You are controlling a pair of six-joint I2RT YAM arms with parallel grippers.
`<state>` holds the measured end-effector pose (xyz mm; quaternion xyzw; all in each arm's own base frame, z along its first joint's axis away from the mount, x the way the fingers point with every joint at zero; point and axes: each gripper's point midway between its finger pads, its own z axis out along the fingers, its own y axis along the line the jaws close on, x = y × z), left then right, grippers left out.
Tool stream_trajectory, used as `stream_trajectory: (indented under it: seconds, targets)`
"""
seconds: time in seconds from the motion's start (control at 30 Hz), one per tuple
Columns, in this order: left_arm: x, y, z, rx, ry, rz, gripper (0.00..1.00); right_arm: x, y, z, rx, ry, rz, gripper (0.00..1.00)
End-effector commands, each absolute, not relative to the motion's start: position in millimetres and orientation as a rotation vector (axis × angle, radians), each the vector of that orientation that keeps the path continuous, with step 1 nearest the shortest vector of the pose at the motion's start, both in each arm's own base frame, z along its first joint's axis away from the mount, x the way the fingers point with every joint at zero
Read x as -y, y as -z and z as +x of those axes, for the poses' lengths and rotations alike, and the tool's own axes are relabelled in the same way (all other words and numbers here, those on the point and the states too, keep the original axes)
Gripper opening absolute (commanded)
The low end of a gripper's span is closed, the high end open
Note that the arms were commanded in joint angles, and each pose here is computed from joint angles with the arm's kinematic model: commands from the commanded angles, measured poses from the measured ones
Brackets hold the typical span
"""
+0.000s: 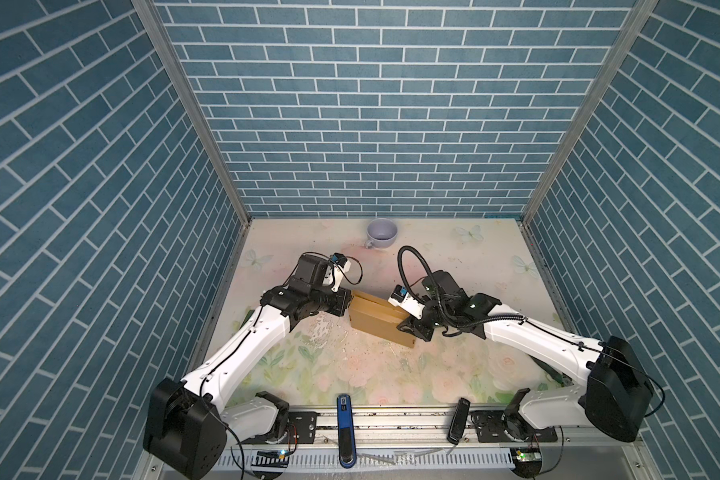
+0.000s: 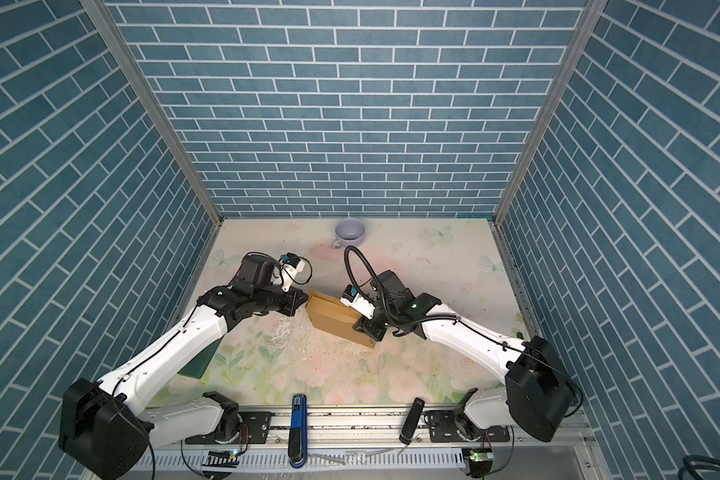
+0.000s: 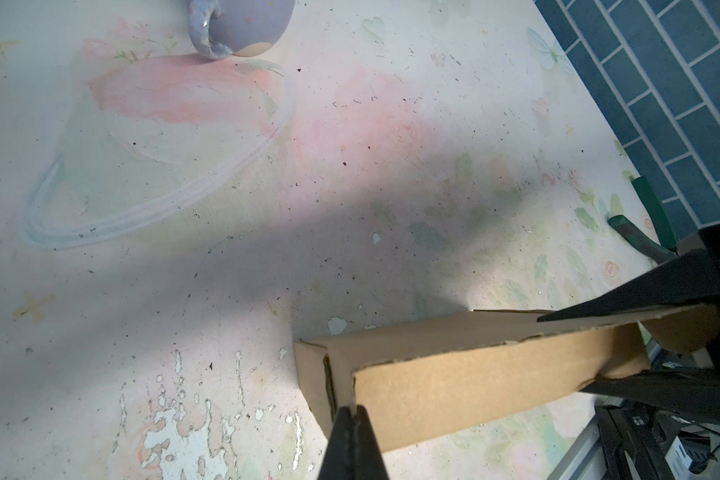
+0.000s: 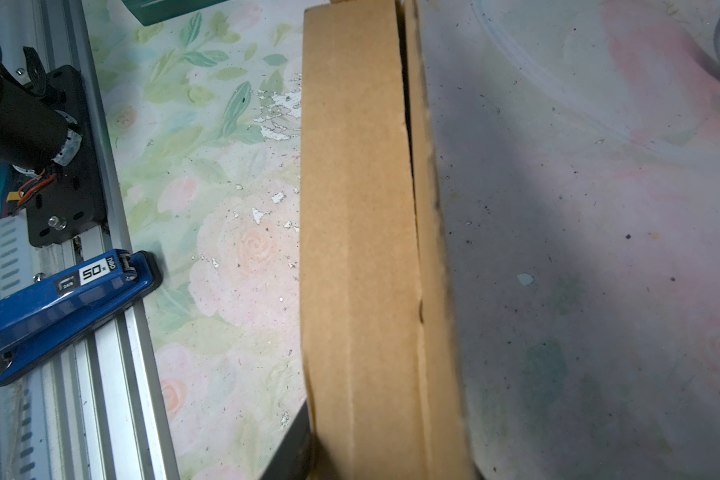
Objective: Fold the paper box
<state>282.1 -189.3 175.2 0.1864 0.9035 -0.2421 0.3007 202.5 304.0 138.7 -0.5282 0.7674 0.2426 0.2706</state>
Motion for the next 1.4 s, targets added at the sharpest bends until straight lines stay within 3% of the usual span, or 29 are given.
stream_trajectory:
  seconds: [0.0,0.77,1.37]
  targets:
    - [188.3,-163.1,276.2,-2.427,0.632,0.488,0.03,-309.1,-145.5,210.2,-2.053,-0.636,-1.413,0.26]
    - [179.7,-144.6,271.0,-2.452,0.577,0.446,0.0,-310.0,-149.8,212.2,-2.057,-0.634,-1.398,0.27]
    - [181.6,-141.2,271.2,-2.457,0.582,0.445,0.0,-308.8,-159.5,210.7,-2.031,-0.642,-1.376,0.46]
